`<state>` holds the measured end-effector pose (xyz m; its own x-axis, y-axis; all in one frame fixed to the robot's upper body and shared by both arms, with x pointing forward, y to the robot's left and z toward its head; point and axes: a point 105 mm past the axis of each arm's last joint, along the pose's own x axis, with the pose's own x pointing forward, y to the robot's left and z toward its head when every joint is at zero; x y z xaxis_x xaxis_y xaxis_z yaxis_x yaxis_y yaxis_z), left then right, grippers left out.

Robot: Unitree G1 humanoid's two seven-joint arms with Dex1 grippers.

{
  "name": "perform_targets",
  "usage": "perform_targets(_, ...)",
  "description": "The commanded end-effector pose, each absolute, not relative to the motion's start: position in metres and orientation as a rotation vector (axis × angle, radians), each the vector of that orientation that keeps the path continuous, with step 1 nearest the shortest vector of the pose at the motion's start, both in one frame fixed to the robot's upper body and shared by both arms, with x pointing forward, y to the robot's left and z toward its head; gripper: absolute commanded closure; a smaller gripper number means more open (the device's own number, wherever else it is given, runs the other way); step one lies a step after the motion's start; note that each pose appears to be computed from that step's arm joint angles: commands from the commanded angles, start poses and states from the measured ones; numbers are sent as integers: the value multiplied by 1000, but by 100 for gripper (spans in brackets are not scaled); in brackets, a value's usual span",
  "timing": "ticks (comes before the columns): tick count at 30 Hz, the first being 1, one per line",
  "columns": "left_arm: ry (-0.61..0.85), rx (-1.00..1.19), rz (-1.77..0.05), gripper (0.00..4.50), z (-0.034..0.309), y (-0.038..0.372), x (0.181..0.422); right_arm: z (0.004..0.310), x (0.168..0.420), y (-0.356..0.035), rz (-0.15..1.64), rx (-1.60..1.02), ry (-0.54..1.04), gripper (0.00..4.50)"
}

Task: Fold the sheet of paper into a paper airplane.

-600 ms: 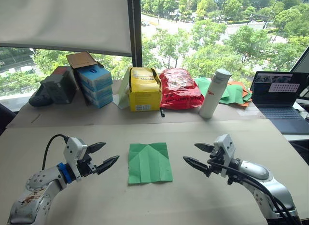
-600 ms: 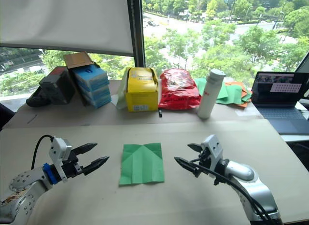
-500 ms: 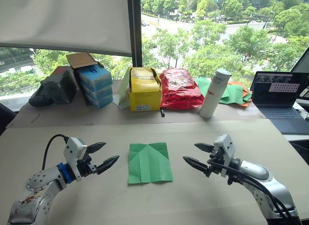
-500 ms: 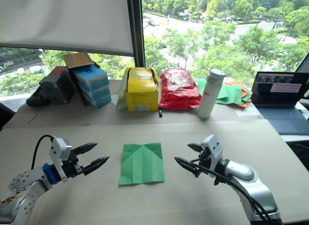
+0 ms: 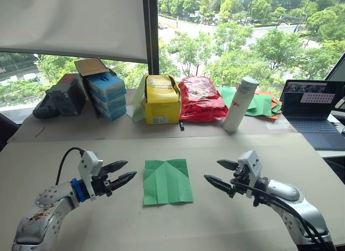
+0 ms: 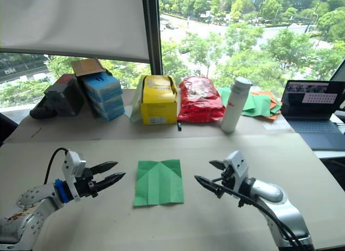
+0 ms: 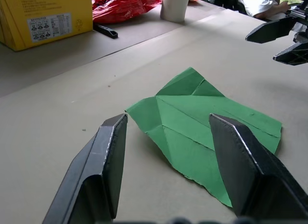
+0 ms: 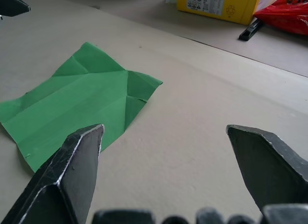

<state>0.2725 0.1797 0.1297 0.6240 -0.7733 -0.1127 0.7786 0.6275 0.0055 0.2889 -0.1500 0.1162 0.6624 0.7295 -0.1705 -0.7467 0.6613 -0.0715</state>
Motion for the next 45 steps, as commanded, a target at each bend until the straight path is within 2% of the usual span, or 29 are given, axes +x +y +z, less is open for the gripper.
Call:
perform_targets(1, 105, 94, -966, 323, 129, 160, 275, 125, 288, -147, 843, -158, 82, 0)
perform_targets(5, 152, 152, -1017, 448, 114, 140, 282, 125, 288, -147, 832, -165, 83, 0)
perform_targets(11, 208, 213, -1105, 448, 93, 121, 284, 123, 286, -147, 822, -173, 87, 0)
perform_targets(15, 331, 350, -1122, 448, 71, 127, 284, 122, 283, -146, 832, -193, 109, 0)
perform_targets(23, 374, 455, -1121, 448, 80, 138, 295, 123, 272, -129, 947, -282, 193, 0)
perform_targets(33, 450, 522, -1137, 448, 55, 140, 294, 106, 250, -108, 1068, -417, 295, 0)
perform_targets(36, 451, 525, -1143, 450, 55, 138, 293, 108, 243, -97, 1109, -395, 272, 76)
perform_targets(40, 459, 528, -1153, 450, 53, 137, 293, 115, 223, -79, 1226, -321, 272, 222)
perform_targets(43, 469, 538, -1169, 450, 51, 136, 293, 105, 205, -62, 1322, -292, 329, 325)
perform_targets(45, 470, 539, -1174, 450, 52, 134, 293, 97, 202, -59, 1322, -295, 372, 389)
